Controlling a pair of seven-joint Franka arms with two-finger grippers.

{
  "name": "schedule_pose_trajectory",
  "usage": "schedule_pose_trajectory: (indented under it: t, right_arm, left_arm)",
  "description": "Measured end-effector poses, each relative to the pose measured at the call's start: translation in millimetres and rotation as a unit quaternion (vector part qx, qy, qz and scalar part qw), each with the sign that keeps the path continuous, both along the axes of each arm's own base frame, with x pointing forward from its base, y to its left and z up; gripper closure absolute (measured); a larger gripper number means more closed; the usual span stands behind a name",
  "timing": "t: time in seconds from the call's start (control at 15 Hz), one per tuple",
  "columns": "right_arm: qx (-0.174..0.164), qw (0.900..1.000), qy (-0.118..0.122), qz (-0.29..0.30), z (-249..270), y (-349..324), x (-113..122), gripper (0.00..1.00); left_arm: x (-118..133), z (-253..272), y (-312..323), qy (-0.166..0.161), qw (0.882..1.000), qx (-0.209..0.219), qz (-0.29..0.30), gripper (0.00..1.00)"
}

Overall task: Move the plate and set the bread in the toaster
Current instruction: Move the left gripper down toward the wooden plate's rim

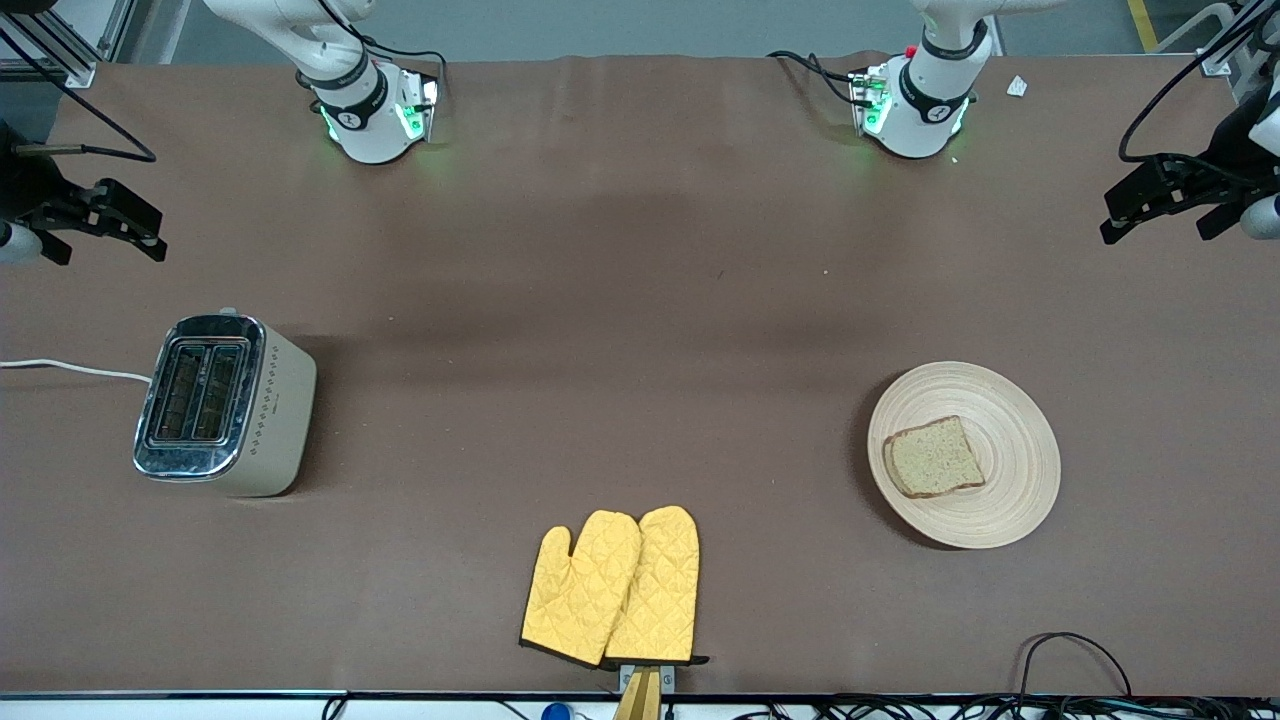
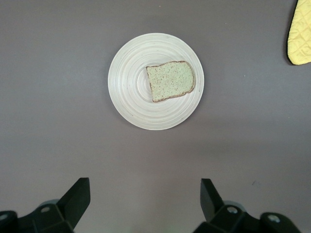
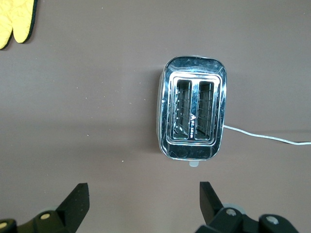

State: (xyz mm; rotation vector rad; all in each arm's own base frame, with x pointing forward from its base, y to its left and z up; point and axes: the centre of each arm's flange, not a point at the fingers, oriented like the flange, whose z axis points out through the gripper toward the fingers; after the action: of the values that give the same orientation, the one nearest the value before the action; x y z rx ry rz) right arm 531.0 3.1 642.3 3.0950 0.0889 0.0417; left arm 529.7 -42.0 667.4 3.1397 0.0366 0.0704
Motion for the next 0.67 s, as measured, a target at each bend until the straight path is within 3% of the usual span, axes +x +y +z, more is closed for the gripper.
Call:
schedule_pose_trajectory:
  t: [0.33,0.67]
  right_arm:
    - [0.000,1.000,0.004,0.000,-1,0,-1,0.00]
    - [0.000,1.000,0.005,0.000,-1,0,-1,0.00]
  left_arm:
    - [6,-9,20,0.008,1.000,0.000,-0.025,0.00]
    - [45,-73,52,0.062,0.993,-0.006,-0.096,0.00]
